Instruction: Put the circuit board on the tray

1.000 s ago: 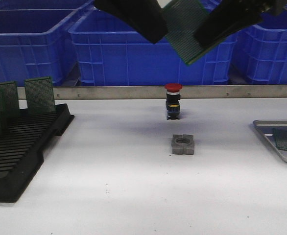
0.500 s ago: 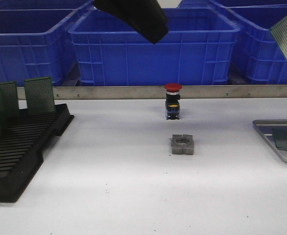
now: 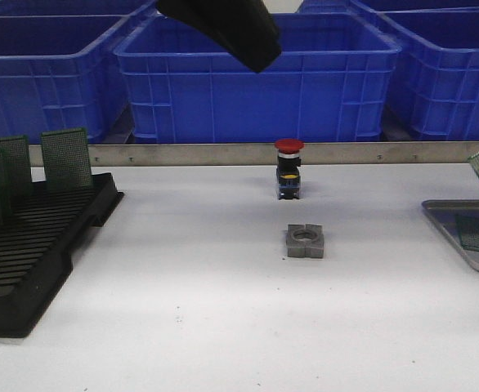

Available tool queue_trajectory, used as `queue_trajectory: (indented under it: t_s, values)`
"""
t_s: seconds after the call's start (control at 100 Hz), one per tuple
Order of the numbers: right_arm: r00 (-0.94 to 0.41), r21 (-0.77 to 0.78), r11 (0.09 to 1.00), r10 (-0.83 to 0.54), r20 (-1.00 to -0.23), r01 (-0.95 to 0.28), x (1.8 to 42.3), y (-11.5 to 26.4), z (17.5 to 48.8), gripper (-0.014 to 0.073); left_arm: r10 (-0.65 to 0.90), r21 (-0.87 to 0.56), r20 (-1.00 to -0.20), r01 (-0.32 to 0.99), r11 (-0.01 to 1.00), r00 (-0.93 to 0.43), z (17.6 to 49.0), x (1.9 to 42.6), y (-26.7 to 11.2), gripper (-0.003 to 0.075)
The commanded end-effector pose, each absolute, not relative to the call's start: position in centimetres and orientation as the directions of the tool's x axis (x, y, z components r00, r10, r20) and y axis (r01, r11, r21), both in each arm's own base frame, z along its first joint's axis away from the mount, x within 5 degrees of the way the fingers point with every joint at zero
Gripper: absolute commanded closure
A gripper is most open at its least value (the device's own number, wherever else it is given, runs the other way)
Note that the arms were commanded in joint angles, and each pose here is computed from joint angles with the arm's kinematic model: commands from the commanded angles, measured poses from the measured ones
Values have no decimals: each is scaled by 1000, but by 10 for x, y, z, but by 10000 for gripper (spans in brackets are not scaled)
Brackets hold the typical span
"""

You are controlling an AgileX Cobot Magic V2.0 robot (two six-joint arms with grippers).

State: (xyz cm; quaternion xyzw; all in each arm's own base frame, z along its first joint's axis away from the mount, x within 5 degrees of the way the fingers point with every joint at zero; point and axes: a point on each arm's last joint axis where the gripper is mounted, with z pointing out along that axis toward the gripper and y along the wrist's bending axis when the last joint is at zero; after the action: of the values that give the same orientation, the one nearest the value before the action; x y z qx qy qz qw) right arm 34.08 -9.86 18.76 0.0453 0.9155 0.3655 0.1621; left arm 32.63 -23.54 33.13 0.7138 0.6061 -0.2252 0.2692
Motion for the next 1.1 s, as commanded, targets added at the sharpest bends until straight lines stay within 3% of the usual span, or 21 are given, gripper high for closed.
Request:
queue_trajectory:
  t_s: [0.0,0.36,0.46,0.58,0.68,1.09]
  values:
    - [-930,712,700,221,-295,-60,345,-99,201,661,687,135,-700,981,-141,195,361,311,-236,79]
    - [-943,730,683,249,-222,9,351,-103,171,632,687,135,-700,981,-141,195,361,311,-236,79]
    - [-941,726,688,253,-226,11,352,-103,171,509,687,135,-700,981,-141,195,361,311,-236,79]
    - [-938,721,692,265,-226,22,353,-104,170,271,687,135,-700,981,-141,195,361,311,-236,79]
    - [-935,715,699,270,-232,25,353,-105,170,143,687,135,-700,981,-141,195,361,311,-236,79]
    - [-916,684,729,283,-285,12,354,-107,182,133,687,135,-700,981,-141,195,361,311,-236,79]
